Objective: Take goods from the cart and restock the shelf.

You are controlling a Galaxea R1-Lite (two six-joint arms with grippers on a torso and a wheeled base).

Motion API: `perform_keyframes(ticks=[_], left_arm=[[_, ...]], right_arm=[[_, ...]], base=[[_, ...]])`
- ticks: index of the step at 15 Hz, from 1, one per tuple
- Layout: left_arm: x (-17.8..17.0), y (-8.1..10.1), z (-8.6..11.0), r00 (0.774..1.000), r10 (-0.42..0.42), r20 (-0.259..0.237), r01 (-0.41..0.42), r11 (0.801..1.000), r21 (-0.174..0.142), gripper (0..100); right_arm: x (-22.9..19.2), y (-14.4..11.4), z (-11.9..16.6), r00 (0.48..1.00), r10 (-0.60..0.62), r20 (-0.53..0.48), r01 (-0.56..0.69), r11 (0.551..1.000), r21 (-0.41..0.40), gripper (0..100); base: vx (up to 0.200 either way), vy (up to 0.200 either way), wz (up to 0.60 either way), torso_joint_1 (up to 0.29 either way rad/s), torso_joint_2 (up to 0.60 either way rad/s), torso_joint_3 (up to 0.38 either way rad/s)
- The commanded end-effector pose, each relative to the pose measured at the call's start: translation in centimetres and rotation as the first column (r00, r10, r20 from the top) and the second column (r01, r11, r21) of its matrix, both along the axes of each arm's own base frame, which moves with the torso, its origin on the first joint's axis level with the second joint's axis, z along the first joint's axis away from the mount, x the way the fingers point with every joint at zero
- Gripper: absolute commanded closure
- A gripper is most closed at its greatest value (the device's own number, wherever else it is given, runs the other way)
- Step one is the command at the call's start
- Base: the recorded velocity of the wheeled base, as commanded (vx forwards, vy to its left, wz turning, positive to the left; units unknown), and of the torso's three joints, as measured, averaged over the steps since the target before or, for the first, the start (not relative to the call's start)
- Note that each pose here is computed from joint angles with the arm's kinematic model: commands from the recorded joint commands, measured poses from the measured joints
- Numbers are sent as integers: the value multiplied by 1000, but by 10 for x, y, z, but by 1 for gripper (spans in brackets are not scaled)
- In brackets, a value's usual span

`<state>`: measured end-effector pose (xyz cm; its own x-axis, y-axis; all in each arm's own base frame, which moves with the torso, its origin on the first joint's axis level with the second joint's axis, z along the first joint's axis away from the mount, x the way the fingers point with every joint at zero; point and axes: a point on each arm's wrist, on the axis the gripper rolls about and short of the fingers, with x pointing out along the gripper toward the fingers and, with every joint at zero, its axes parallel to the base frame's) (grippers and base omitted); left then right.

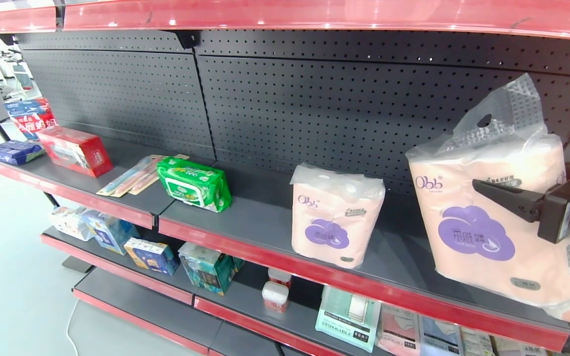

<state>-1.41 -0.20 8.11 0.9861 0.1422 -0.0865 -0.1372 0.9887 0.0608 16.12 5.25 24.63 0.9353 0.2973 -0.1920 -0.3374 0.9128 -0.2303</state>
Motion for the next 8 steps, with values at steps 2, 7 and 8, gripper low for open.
perform_keyframes(ticks=[2, 7, 8], left_arm=[[-1, 0, -4, 1000, 6, -10, -7, 999, -43, 0], [-2, 3, -4, 981, -194, -2, 194, 980, -49, 0], [-2, 3, -4, 979, -205, -5, 204, 978, -49, 0]], right_arm=[[0, -1, 1, 1000, -4, 3, 4, 1000, 2, 100], [0, -2, -3, 1000, -12, -9, 12, 1000, -1, 100], [0, -3, -2, 1000, -17, -7, 17, 1000, 0, 100]], base=[[0, 0, 0, 0, 0, 0], [0, 0, 0, 0, 0, 0], [0, 0, 0, 0, 0, 0]])
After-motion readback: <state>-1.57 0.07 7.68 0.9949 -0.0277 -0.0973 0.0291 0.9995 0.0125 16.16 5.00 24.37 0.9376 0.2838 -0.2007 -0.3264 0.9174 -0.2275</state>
